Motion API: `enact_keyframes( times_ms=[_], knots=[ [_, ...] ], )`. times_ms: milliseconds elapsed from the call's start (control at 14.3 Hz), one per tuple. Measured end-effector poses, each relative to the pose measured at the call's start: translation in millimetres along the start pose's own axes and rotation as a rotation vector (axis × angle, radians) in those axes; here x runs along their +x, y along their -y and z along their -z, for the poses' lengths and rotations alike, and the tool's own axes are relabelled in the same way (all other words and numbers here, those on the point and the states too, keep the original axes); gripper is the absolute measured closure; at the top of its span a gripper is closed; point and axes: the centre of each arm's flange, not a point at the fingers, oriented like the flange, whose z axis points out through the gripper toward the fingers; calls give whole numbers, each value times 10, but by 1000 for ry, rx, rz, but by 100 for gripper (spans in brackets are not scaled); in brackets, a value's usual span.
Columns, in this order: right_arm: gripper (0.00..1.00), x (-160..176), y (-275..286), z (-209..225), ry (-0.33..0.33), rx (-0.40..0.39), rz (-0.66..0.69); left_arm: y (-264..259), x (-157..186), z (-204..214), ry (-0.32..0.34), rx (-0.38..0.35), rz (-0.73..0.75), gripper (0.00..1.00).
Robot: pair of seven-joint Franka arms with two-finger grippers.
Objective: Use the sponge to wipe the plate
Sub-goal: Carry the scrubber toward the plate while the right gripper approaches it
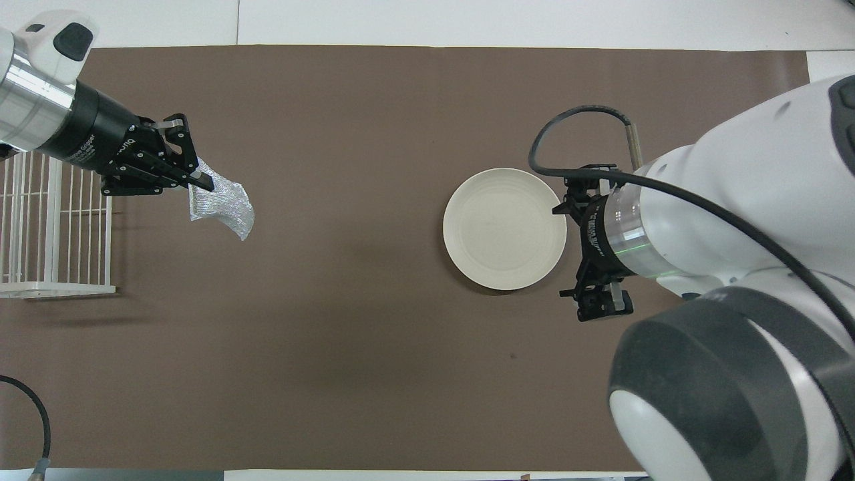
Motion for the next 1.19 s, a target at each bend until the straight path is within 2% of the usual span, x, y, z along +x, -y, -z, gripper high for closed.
enact_keyframes(
  times_ms=[279,488,628,907,1186],
  knots=[
    [0,-316,-205,-184,8,23,-15,-49,-59,-198,70,-242,43,96],
    [0,-315,-255,-218,3,25,-16,42,-195,-464,122,-430,10,96],
    [0,-302,-263,-224,1,24,-18,169,-343,-643,148,-520,-36,96],
    [0,-377,-302,-223,15,41,-6,257,-623,-898,184,-619,-111,96],
    [0,-681,-360,-232,132,89,-42,209,-844,-1204,219,-670,-212,96]
  ],
)
